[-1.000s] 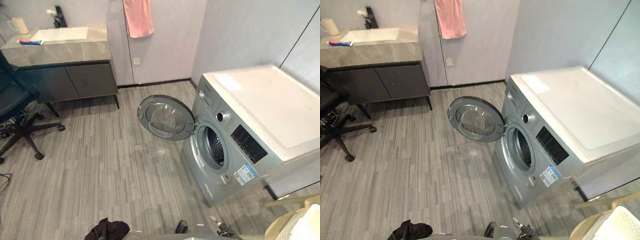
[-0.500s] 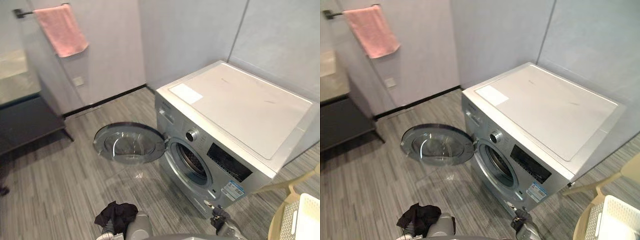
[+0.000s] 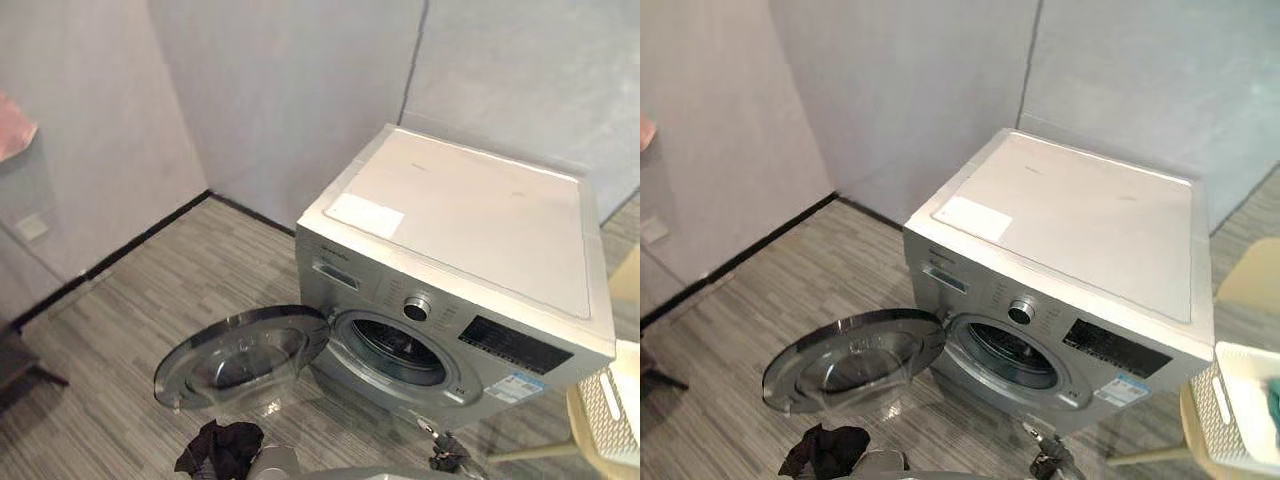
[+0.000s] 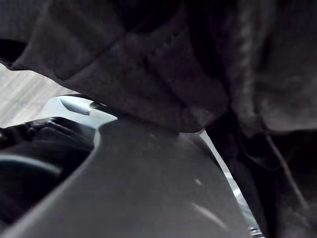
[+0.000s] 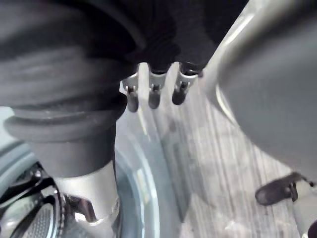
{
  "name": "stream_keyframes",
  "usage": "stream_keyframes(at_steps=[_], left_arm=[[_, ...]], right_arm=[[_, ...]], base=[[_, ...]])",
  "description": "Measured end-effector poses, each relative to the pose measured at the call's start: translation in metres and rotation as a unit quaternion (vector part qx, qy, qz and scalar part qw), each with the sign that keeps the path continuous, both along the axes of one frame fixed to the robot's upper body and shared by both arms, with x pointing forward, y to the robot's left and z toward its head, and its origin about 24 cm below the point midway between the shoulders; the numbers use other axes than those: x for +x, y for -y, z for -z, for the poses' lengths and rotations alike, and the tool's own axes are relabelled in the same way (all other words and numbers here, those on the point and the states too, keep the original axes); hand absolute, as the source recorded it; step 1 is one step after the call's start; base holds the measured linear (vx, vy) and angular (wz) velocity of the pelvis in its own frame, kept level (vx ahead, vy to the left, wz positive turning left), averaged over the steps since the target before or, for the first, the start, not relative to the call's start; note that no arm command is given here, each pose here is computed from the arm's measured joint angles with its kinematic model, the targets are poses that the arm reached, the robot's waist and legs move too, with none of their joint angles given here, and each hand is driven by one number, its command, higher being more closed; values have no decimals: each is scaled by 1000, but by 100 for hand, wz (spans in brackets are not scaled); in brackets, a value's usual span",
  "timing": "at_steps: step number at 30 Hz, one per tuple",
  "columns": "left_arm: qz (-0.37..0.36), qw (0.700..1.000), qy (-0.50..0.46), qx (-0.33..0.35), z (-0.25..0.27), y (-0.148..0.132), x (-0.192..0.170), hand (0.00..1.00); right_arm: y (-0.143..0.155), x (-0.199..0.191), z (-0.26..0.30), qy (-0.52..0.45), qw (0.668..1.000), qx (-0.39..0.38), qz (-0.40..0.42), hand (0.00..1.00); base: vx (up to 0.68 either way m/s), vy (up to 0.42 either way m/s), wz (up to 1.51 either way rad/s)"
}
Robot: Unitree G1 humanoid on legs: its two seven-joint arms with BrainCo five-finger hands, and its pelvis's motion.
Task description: Pick up the laundry basket with both hands and put the clothes into the washing machine.
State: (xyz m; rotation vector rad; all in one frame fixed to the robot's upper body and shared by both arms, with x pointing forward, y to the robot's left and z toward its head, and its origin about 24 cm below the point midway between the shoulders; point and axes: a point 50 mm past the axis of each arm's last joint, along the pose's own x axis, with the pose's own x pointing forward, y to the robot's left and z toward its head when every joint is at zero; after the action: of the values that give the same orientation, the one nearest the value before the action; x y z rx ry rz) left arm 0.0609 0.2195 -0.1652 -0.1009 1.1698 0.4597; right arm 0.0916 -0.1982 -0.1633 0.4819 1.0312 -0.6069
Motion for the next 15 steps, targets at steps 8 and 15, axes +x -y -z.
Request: stream_keyframes(at_steps=[8,15], left_arm=[[17,1000,-10,4,1,1,-1,100],[37,999,-3,9,-1,0,11,100]], right_arm=[[5,-8,1,-19,999,-16,-32,0],[2,-15,4,-35,999,-9,-38,0]], base=[[44,43,-86],[13,-133,-25]])
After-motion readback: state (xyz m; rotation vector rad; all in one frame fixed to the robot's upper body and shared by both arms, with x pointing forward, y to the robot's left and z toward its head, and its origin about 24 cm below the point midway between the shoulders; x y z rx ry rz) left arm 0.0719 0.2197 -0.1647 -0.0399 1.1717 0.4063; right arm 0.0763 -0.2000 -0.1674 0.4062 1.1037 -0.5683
